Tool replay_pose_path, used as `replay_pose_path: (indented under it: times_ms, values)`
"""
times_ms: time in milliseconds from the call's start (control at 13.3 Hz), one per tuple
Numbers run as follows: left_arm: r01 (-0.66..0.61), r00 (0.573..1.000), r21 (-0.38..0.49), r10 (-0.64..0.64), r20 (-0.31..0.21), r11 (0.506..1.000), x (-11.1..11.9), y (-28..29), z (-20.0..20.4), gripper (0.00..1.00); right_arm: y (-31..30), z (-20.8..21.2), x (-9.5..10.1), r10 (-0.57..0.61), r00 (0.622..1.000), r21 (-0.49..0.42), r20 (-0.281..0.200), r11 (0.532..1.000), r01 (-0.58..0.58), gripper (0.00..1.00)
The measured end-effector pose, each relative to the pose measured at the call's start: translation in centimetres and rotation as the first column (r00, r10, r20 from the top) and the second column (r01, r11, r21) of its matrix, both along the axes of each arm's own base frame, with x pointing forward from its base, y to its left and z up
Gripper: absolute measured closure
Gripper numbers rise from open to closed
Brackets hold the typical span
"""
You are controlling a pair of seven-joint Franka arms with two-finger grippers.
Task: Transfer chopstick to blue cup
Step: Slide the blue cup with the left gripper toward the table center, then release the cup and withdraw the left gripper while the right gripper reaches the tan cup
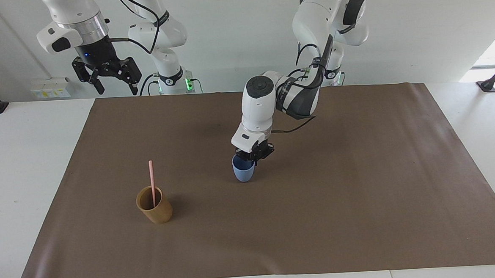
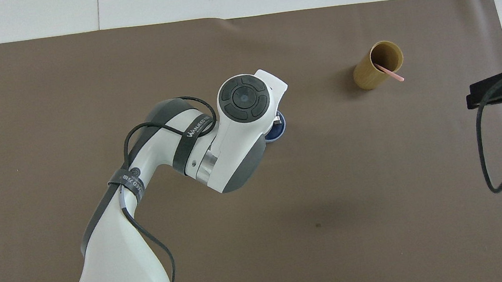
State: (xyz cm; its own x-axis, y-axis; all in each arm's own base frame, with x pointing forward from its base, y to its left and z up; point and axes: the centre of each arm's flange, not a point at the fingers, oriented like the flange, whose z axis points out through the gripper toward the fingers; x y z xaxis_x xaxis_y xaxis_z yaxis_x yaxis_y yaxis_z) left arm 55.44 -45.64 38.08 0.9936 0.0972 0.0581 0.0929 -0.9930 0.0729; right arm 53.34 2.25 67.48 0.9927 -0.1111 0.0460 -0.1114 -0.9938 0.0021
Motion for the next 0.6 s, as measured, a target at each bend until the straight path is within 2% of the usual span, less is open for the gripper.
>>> replay_pose_path:
  times_ms: [75, 151, 226, 302, 377, 603]
  values:
    - [-0.008, 1.0, -0.001, 0.008, -0.001, 1.0, 0.0, 0.0, 0.0, 0.89, 0.0, 0.0, 0.0, 0.0, 1.0, 0.0, 0.0, 1.0, 0.0, 0.0]
    - [-0.012, 1.0, -0.001, 0.012, -0.001, 1.0, 0.0, 0.0, 0.0, 0.83, 0.0, 0.0, 0.0, 0.0, 1.0, 0.0, 0.001, 1.0, 0.0, 0.0]
    - [-0.016, 1.0, -0.001, 0.016, -0.001, 1.0, 0.0, 0.0, 0.0, 0.72, 0.0, 0.0, 0.1, 0.0, 1.0, 0.0, 0.007, 1.0, 0.0, 0.0]
    - [-0.018, 1.0, -0.002, 0.018, -0.001, 1.0, 0.0, 0.0, 0.0, 0.72, 0.1, 0.1, 0.2, 0.001, 1.0, 0.001, 0.014, 1.0, -0.001, 0.0]
    - [-0.02, 1.0, -0.002, 0.02, -0.001, 1.0, 0.0, 0.0, 0.0, 0.67, 0.1, 0.0, 0.3, 0.002, 1.0, 0.001, 0.021, 1.0, -0.002, 0.0]
    - [-0.04, 0.999, -0.006, 0.04, 0.017, 0.999, 0.7, 1.1, 2.2, 0.35, 0.5, -1.4, 1.7, 0.01, 0.999, 0.003, 0.048, 1.0, -0.01, 0.0]
